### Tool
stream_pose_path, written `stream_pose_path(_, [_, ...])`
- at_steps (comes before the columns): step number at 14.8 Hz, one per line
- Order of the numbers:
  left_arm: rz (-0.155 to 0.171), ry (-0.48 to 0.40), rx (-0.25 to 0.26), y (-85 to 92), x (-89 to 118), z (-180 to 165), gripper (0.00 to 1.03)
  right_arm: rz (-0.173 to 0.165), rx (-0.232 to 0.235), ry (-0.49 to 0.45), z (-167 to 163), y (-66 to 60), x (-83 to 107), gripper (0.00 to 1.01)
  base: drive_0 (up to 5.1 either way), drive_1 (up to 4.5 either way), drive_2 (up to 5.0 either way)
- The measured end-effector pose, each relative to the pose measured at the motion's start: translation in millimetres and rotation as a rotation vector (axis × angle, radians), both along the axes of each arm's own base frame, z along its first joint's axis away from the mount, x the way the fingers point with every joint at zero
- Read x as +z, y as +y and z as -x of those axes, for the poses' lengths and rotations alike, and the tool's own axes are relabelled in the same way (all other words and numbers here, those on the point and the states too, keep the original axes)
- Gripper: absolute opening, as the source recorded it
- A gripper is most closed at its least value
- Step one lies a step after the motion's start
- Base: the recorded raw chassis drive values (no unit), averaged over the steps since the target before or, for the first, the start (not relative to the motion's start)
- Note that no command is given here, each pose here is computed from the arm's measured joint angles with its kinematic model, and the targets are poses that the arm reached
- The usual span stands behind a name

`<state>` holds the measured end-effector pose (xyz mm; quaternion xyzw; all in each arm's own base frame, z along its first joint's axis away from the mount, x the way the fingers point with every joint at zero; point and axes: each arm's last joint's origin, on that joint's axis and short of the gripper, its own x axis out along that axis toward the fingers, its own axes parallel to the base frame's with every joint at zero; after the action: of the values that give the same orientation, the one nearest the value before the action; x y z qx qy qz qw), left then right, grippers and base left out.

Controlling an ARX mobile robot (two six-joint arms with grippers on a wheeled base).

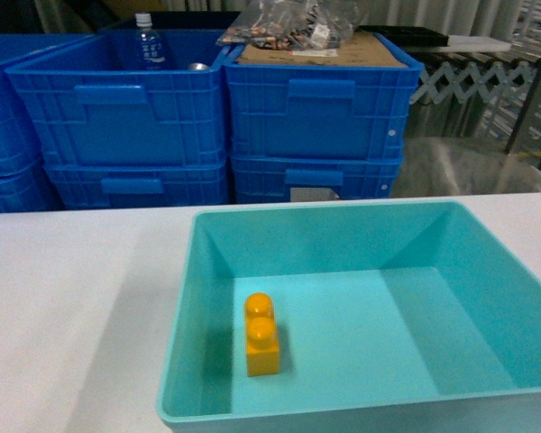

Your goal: Pick red block from blue box to shelf

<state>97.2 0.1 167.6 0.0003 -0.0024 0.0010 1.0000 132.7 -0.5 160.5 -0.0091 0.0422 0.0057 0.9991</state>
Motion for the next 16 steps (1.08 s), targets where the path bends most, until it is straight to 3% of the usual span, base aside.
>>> stream_pose_path(16, [0.000, 0.000, -0.002, -0.1, 0.0, 0.0, 0.98, 0.000, 0.000, 0.000, 0.0, 0.0, 0.0, 0.27, -1.6, -1.56, -1.6])
